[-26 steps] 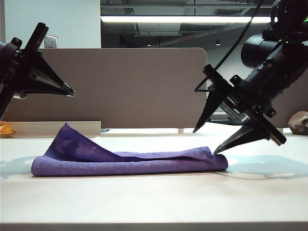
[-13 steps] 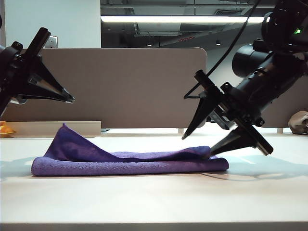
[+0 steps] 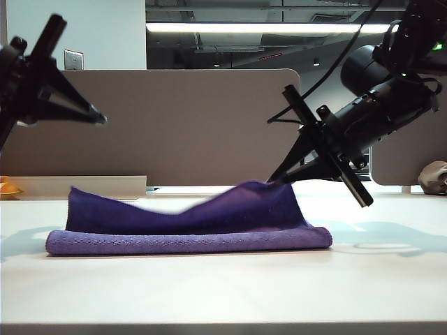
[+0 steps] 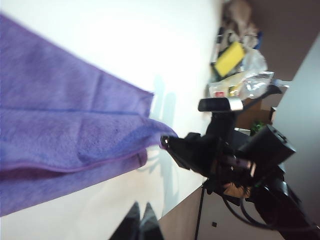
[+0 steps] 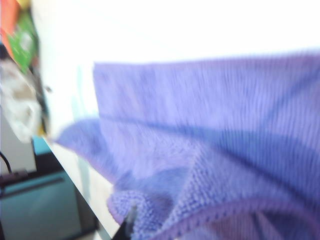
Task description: Fold the bottom of the cloth upward, then fold it vertically to form a square shape.
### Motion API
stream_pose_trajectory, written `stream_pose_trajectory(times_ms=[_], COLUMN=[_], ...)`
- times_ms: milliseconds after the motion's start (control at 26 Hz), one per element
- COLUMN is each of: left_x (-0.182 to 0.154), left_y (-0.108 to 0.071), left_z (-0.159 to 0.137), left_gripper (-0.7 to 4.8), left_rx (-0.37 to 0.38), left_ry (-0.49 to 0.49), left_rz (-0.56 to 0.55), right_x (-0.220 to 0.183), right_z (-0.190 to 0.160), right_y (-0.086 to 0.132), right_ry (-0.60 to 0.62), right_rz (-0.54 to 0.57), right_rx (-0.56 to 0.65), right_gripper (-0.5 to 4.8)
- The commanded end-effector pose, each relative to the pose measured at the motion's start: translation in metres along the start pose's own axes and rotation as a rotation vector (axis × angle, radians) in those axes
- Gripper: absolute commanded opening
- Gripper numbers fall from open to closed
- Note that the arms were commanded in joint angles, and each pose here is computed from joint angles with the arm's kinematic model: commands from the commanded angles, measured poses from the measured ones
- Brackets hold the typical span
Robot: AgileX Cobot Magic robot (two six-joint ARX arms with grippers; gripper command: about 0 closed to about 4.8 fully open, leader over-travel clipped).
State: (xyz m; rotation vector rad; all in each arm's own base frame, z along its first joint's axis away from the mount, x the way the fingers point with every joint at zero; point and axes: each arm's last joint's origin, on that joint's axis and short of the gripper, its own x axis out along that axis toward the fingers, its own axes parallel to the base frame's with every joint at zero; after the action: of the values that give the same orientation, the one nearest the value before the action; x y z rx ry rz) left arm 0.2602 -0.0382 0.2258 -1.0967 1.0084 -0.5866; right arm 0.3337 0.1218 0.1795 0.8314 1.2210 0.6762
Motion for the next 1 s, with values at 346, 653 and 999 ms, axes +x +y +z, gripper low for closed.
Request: stream_pose_trajectory(times_ms=[346, 653, 999], left_x=[-0.007, -0.007, -0.008], left_y=[-0.005, -0.005, 0.0], left_z=[0.0, -0.001, -0.003], left_gripper=[0.12, 0.12, 0.12], left_rx=[0.012, 0.022, 0.045], left_ry=[0.002, 0.002, 0.006], left_rz=[-0.029, -0.027, 0.027], right_x=[-0.018, -0.024, -0.045], right_z=[0.02, 0.026, 0.024], right_y=[-0.014, -0.015, -0.017], right_ry=[-0.118, -0.164, -0.135], right_rz=[-0.001, -0.023, -0.041], right_rx=[0.079, 0.125, 0.05], right_gripper=[-0.01, 1.64, 2.71])
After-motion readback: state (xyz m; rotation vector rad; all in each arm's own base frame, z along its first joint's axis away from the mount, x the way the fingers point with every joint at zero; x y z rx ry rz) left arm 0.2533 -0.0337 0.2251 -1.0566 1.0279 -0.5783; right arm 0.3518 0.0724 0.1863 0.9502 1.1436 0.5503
